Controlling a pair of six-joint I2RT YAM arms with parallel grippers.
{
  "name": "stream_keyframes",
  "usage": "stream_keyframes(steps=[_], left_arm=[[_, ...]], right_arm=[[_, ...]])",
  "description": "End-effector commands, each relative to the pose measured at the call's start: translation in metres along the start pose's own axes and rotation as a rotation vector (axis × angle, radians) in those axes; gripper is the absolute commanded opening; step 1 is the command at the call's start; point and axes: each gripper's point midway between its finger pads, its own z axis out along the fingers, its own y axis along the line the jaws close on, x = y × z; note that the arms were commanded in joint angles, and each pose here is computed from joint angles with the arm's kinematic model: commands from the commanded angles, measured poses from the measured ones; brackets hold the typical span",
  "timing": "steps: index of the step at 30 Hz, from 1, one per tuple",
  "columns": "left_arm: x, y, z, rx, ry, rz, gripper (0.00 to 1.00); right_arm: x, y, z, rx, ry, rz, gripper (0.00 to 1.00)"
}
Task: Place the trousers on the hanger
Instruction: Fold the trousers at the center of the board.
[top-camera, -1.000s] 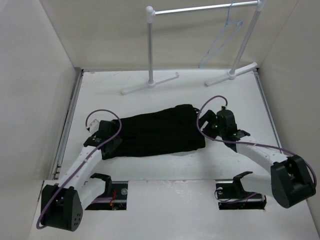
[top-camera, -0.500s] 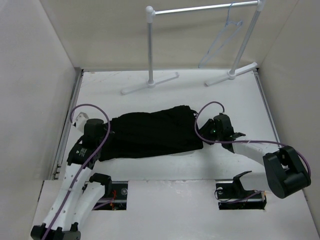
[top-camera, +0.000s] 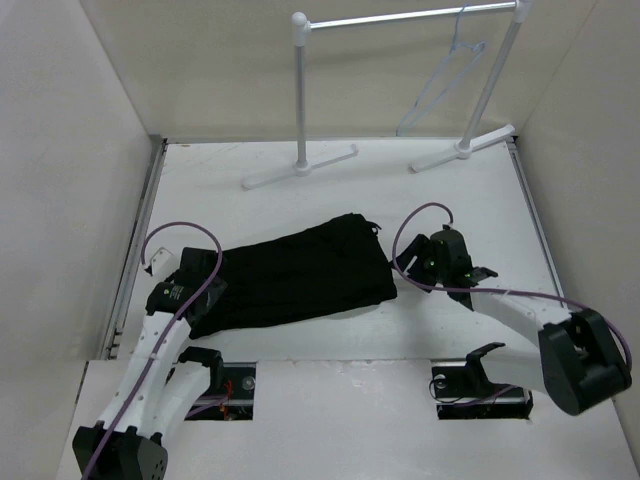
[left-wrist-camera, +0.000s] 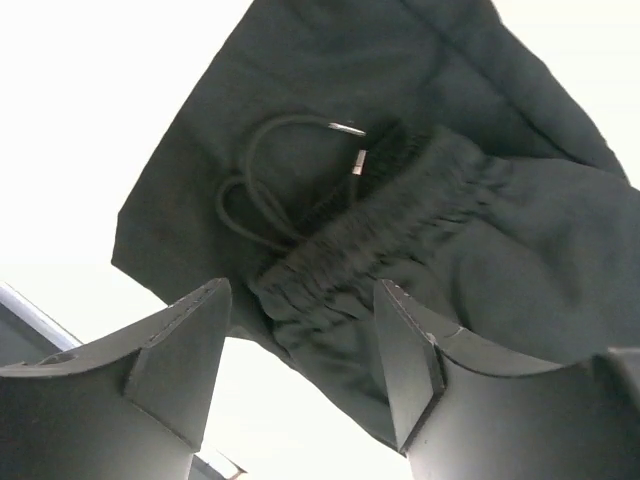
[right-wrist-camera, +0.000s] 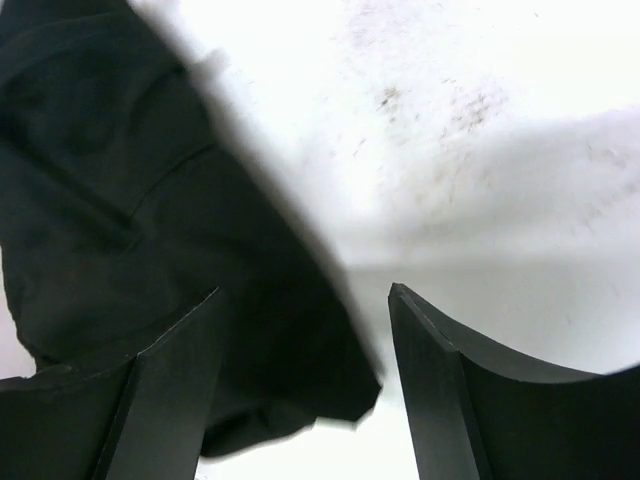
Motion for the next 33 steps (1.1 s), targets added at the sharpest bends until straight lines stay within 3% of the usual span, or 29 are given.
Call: stream_keyframes(steps=[1,4,8,10,13,16,18,21,28,33], left_arm=[[-0.041,-0.031,-0.039,0.148,-0.123,-0.058,0.58],[-0.056,-0.062,-0.06,0.216,-0.151,-0.005,0.54],[-0.026,-0.169,-0.08,0.401,-0.07,0.21,0.52],[0.003,-0.228,-0.091,0.486,-0.025,0.333,0.54],[0.055,-0.3,-0.108,0.612,0.09,0.457,0.54],[0.106,-0.351,-0.111,0.69,0.198,0.52,0.52],[0.129,-0.369,-0.103,0.698,0.247,0.546,0.52],[0.153,-0.39,-0.084,0.69,0.297,0.56,0.5],[0.152,-0.41,-0.028,0.63,0.27,0.514,0.47],[0.168,-0.413,-0.006,0.615,0.284,0.523,0.46]], right_arm=[[-0.005,0.002,-0.024,0.01,-0.051,-0.074,0.72],[-0.001,0.006,-0.044,0.004,-0.062,-0.119,0.67],[0.021,0.016,-0.059,-0.045,-0.001,-0.172,0.33],[0.033,0.024,-0.064,-0.068,0.045,-0.202,0.28],[0.036,0.039,-0.069,-0.098,0.053,-0.253,0.36],[0.032,0.046,-0.068,-0.096,0.039,-0.281,0.61],[0.033,0.042,-0.057,-0.074,0.049,-0.29,0.63],[0.028,0.035,-0.037,-0.052,0.041,-0.29,0.58],[0.031,0.007,-0.012,0.016,0.055,-0.26,0.18],[0.047,-0.023,-0.023,0.067,0.08,-0.218,0.12]])
